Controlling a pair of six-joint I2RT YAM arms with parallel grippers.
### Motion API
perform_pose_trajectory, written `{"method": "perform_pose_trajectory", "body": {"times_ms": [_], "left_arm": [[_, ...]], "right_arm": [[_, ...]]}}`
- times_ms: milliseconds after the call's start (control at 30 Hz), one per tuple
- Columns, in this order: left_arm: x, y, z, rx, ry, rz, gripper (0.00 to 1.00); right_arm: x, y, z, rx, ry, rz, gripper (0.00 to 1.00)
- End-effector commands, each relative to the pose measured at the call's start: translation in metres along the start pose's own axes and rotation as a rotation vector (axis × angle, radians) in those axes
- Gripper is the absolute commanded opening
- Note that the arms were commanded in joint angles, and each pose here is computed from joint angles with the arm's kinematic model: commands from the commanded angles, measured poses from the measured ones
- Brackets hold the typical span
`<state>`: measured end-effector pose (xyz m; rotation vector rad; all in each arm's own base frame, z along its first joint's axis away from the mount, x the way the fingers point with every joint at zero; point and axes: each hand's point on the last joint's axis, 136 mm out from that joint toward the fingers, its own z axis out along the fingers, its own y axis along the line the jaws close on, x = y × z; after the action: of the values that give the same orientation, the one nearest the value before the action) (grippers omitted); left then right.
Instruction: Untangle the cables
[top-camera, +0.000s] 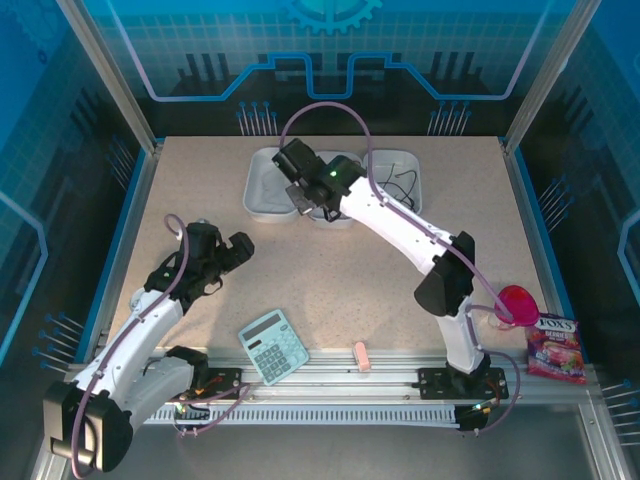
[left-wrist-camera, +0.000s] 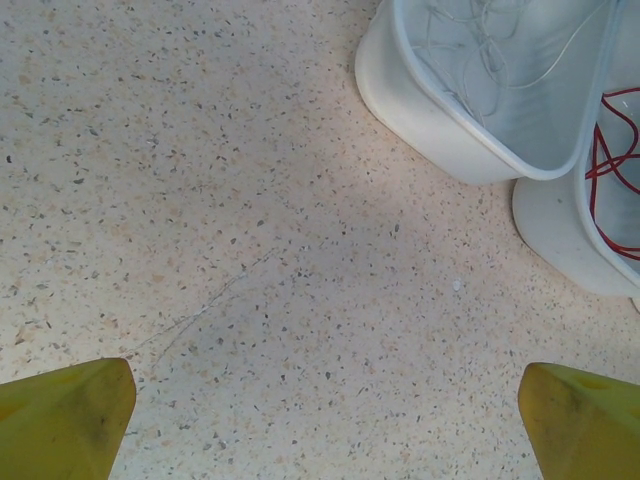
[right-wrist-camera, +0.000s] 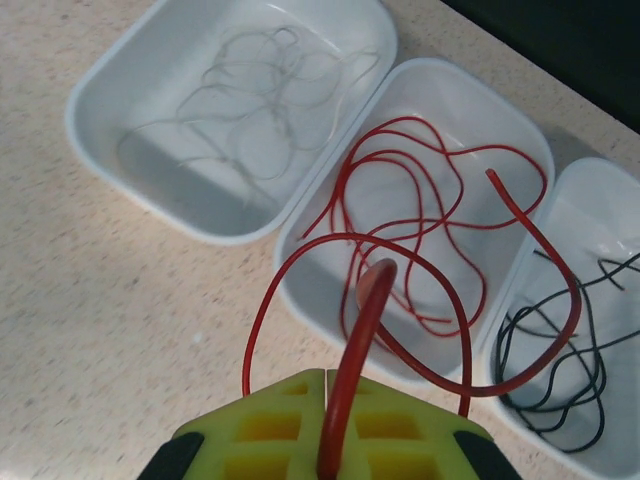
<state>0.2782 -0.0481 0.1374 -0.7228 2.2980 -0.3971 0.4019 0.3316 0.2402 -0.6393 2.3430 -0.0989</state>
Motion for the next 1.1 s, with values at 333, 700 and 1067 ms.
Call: {"method": "perform_pose_trajectory", "body": {"times_ms": [333, 700, 1067], "left_arm": [[-0.001, -0.008, -0.007, 0.045, 0.008, 0.008, 0.99], [-0.004, -0.011, -0.007, 0.055, 0.002, 0.007, 0.99], [-0.011, -0.012, -0.016, 0.053, -0.028, 0.032, 0.99]], "right_arm": [[-0.02, -0.029, 0.108, -0.062, -0.003, -0.034, 0.0], [0.002, -0.018, 0.155, -0.102, 0.072, -0.05, 0.15], [-0.006, -0.036, 0.114, -0.069, 0.053, 0.001, 0.5]]}}
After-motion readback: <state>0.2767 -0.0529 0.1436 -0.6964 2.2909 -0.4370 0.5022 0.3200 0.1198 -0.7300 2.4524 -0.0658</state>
